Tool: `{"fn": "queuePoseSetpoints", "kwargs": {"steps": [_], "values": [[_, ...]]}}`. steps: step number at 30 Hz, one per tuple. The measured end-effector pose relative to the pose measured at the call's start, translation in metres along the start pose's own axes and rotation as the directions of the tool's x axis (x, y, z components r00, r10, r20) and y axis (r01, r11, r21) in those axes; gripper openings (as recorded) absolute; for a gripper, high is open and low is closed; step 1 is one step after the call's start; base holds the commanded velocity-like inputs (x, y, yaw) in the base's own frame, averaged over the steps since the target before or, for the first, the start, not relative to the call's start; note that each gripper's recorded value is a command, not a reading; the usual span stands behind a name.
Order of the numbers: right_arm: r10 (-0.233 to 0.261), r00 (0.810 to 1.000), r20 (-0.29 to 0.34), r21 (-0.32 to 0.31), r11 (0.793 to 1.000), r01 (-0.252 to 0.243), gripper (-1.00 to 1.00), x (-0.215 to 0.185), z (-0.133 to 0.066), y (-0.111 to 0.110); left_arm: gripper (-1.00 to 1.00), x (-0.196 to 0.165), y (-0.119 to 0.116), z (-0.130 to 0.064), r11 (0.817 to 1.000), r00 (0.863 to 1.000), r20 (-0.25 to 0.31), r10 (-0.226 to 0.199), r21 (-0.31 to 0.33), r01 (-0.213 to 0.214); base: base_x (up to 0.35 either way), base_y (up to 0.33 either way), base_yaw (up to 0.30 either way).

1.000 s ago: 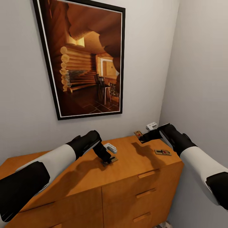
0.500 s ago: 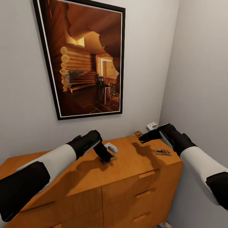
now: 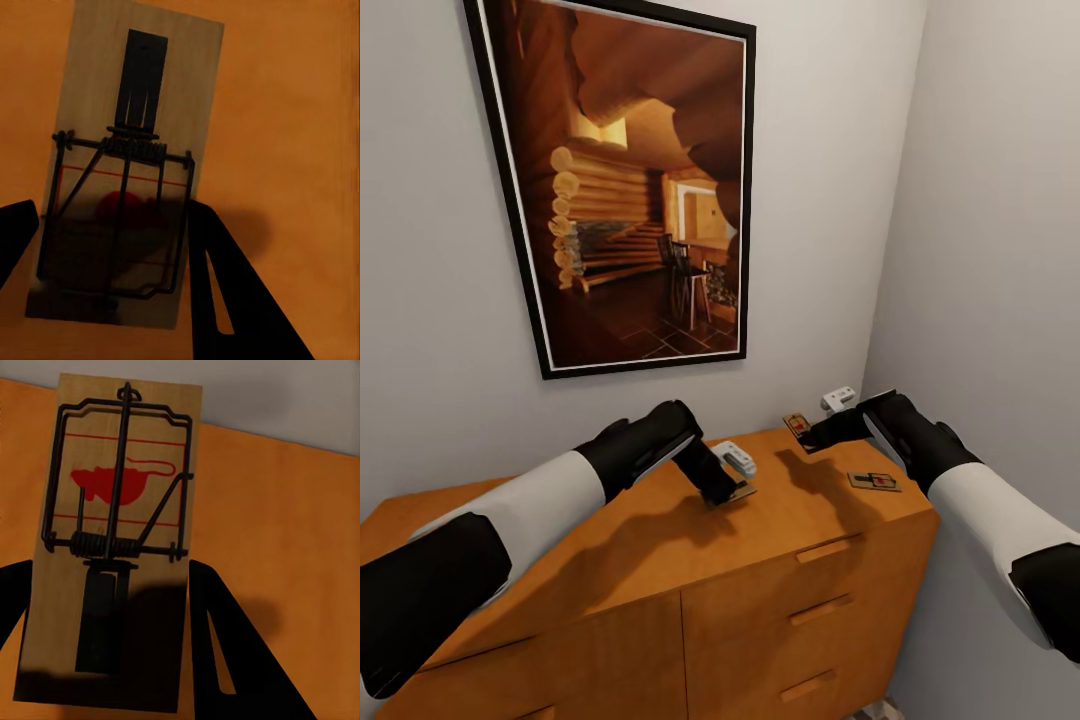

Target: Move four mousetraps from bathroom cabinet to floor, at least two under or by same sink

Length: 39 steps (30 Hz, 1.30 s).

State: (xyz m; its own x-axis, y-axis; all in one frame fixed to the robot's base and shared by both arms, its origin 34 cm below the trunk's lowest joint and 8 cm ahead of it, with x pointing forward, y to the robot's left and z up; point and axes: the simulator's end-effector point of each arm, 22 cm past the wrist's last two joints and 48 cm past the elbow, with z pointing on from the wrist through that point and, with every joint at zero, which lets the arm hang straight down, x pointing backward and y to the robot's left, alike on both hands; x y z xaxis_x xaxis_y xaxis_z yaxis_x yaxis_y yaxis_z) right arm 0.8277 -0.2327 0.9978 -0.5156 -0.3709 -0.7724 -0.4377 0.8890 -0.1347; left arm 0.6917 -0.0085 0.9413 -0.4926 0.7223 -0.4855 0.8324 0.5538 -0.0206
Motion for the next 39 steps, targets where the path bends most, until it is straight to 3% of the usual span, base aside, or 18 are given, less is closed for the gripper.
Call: {"fn": "queuePoseSetpoints", "kwargs": {"steps": [22,39], "values": [[-0.002,1.0,0.002,0.001,1.0,0.002,-1.0,-0.0003,0.0001,-0.0002,-1.0,-0.0026,-0.0054,0.0006,1.0,1.0,-0.001,0.001,0.009,-0.001,-0.006,0.0,0.0],[-0.002,1.0,0.001,0.001,1.0,0.002,-1.0,0.0001,0.0008,-0.0002,-1.0,-0.0022,-0.0052,0.0021,1.0,1.0,-0.003,0.0,0.007,0.0,-0.303,0.0,0.0]]}}
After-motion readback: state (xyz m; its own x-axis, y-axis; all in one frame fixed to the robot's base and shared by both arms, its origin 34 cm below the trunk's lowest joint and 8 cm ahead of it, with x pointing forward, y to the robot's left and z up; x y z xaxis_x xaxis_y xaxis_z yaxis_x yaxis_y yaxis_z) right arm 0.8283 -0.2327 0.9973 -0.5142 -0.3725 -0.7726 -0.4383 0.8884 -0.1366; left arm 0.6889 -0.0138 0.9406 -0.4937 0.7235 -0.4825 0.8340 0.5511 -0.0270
